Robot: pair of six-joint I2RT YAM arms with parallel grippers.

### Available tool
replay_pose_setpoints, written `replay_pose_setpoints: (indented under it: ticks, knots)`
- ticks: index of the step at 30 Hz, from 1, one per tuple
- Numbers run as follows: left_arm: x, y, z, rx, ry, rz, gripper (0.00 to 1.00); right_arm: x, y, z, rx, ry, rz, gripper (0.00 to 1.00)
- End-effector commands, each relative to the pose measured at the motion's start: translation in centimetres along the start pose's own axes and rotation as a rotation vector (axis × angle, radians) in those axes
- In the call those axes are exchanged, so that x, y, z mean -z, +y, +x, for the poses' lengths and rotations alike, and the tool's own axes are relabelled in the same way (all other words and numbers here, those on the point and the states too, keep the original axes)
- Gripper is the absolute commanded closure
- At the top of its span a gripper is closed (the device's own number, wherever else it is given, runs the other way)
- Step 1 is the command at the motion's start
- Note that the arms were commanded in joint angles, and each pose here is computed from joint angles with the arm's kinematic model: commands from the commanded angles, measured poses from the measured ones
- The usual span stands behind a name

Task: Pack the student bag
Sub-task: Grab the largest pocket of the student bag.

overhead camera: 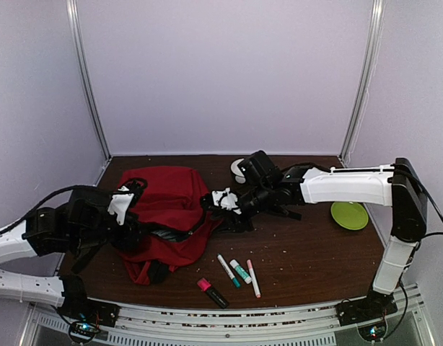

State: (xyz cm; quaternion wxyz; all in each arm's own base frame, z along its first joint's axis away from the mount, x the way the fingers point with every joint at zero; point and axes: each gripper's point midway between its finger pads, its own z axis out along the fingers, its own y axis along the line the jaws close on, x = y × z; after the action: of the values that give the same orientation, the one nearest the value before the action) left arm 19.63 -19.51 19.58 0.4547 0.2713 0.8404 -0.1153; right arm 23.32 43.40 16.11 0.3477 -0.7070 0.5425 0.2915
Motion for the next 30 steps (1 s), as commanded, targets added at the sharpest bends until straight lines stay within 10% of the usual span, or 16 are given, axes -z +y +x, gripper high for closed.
replay_pose_setpoints:
  ticks: [1, 12, 30]
  knots:
    - [1.5, -2.8, -0.2, -0.083, 0.052, 0.131, 0.54, 1.1, -0.1, -1.7, -0.029, -0.044, -0.04, 0.58]
    - [-1.8, -11.4, -2.1, -0.164, 0.124, 0.351, 0.69, 0.5, 0.0, -0.9, -0.054, -0.032, -0.054, 0.57]
    - [-5.7, -11.3, -0.3, -0.039, 0.192, 0.379, 0.78, 1.3, -1.3, 0.8, -0.195, -0.075, -0.086, 0.56]
